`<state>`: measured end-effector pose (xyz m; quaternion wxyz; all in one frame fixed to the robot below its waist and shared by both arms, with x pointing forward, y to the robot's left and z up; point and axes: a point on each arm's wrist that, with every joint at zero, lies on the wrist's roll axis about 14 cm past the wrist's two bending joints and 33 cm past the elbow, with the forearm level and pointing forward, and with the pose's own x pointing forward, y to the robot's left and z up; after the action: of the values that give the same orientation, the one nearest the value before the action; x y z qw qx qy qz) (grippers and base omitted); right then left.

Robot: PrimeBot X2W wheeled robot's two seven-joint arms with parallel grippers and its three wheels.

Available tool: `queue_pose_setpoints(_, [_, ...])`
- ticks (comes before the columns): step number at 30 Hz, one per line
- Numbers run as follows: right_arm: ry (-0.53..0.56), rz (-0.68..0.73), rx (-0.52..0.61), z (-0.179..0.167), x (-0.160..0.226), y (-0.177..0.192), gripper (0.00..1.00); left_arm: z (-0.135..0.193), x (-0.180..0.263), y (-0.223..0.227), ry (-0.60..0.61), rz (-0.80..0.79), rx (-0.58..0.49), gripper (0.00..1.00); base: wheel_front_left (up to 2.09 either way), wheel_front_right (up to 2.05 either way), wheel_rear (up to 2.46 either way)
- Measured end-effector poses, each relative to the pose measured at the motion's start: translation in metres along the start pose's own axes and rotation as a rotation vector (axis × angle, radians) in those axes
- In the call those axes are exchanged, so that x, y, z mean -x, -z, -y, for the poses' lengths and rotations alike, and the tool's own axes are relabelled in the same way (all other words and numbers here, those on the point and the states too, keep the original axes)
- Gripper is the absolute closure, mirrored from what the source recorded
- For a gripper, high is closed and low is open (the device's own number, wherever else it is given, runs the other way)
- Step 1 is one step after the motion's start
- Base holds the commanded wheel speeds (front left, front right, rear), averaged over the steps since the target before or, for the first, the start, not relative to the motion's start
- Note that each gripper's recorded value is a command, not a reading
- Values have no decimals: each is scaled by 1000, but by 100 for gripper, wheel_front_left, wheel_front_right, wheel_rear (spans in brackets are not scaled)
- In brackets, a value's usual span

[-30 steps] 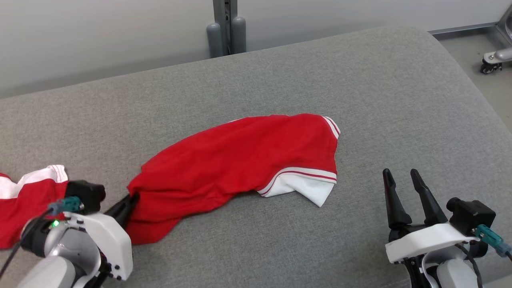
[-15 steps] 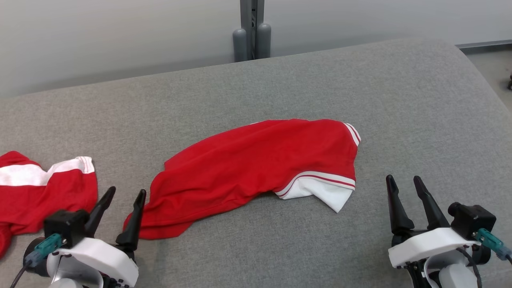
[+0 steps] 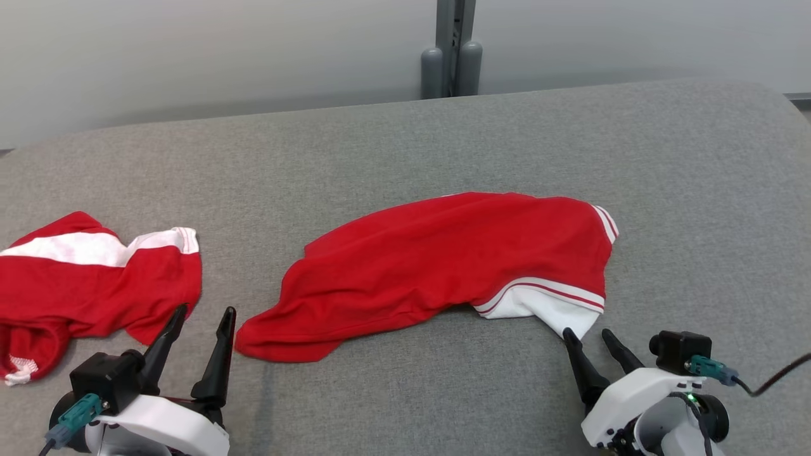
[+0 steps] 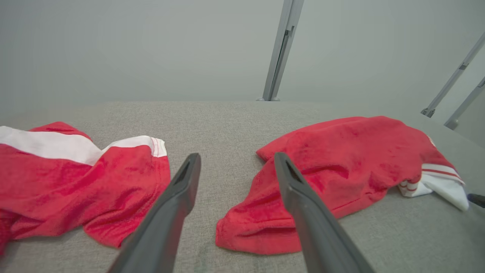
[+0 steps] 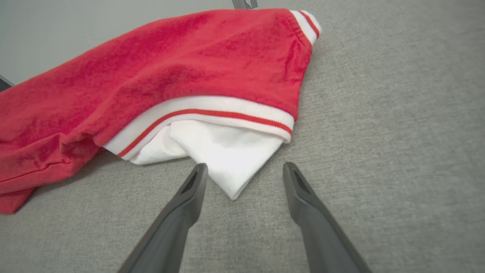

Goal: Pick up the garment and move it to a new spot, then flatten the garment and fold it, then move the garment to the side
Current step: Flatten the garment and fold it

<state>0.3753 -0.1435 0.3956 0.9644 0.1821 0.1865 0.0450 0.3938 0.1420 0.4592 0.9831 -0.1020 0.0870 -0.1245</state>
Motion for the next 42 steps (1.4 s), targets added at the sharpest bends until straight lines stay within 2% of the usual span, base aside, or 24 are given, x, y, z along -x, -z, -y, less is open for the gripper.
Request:
queue_pose_setpoints(4, [-14, -74, -20, -6, -10, 11, 0, -7, 5, 2, -21, -4, 6, 0, 0, 0, 0])
queue_pose_setpoints(8, [-33, -75, -18, -13, -18, 9, 0, -11, 10, 5, -41, -9, 14, 0, 0, 0, 0])
queue_pose_setpoints(9, [-37, -70, -17, -14, -19, 9, 30, -12, 11, 5, -45, -9, 15, 0, 0, 0, 0])
queue_pose_setpoints(10, [-38, -68, -16, -15, -20, 9, 70, -14, 12, 6, -50, -11, 16, 0, 0, 0, 0])
queue_pose_setpoints(11, [-39, -70, -15, -15, -20, 10, 100, -15, 13, 7, -52, -14, 17, 0, 0, 0, 0])
queue_pose_setpoints(18, [-56, 17, -17, -21, -26, -8, 100, -17, 15, 7, -60, -16, 23, 0, 0, 0, 0])
queue_pose_setpoints(26, [-143, 107, -106, -50, -23, -38, 100, -19, 20, 11, -72, -26, 37, 0, 0, 0, 0])
queue_pose_setpoints(31, [-216, 100, -77, -73, -47, -72, 100, -25, 21, 15, -85, -39, 47, 0, 0, 0, 0])
queue_pose_setpoints(35, [-221, 81, -60, -78, -74, -88, 100, -35, 23, 18, -107, -46, 60, 0, 0, 0, 0])
queue_pose_setpoints(41, [-198, 28, -65, -79, -112, -91, 100, -51, 30, 27, -154, -64, 77, 0, 0, 0, 0])
queue_pose_setpoints(42, [-196, 17, -68, -80, -116, -89, 91, -52, 32, 29, -160, -69, 80, 0, 0, 0, 0])
